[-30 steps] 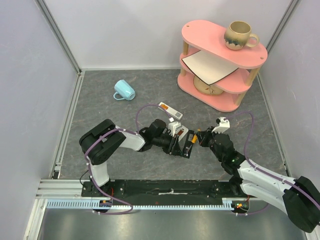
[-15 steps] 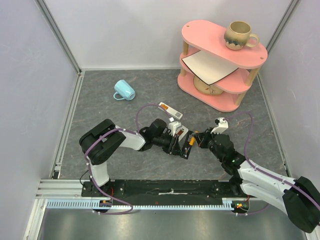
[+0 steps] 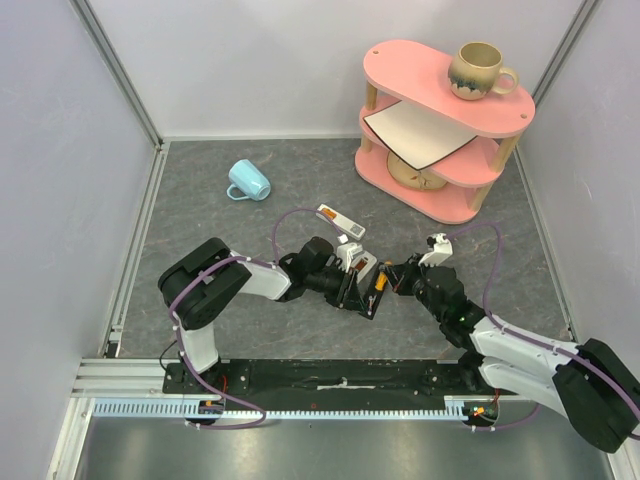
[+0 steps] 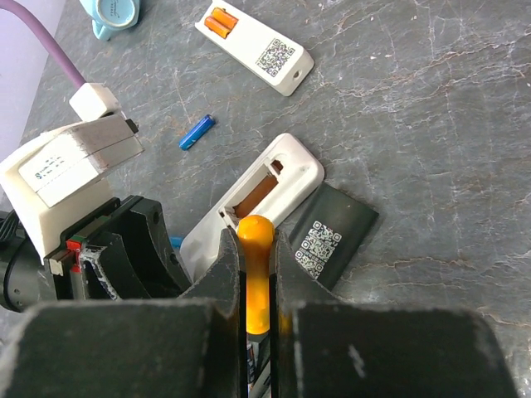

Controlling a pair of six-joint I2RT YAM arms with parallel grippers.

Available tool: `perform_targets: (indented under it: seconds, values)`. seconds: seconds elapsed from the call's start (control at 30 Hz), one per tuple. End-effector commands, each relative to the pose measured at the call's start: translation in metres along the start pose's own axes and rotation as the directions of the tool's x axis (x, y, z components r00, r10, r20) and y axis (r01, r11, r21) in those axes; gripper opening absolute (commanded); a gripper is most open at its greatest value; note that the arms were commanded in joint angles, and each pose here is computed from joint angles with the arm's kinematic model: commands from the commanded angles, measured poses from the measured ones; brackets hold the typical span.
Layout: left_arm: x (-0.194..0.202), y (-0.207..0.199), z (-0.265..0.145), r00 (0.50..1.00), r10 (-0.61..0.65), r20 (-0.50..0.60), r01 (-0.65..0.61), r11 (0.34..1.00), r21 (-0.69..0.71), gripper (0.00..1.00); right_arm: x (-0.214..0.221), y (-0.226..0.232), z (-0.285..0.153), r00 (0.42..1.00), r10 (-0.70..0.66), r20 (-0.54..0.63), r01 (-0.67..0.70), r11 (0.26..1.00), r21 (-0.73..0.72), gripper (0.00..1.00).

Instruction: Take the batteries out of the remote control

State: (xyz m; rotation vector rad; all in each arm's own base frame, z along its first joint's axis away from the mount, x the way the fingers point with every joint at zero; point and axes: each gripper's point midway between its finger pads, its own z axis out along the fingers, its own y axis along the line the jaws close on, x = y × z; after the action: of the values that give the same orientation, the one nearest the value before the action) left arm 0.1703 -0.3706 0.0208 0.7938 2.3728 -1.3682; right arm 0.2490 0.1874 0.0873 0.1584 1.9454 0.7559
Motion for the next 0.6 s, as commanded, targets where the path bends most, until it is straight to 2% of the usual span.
perform_targets:
  seconds: [0.0, 0.57]
  values:
    - [-0.001, 0.004, -0.001, 1.0, -0.006, 0.005, 0.006, 0.999, -0.039, 0.31, -0.024, 0.042, 0.002, 0.995, 0.091, 0.044, -0.083, 0.986, -0.144, 0.0]
    - [-0.008, 0.011, -0.01, 1.0, 0.01, 0.019, -0.008, 0.993, -0.114, 0.29, -0.034, 0.049, -0.003, 0.997, 0.059, 0.047, -0.051, 0.988, -0.147, 0.0]
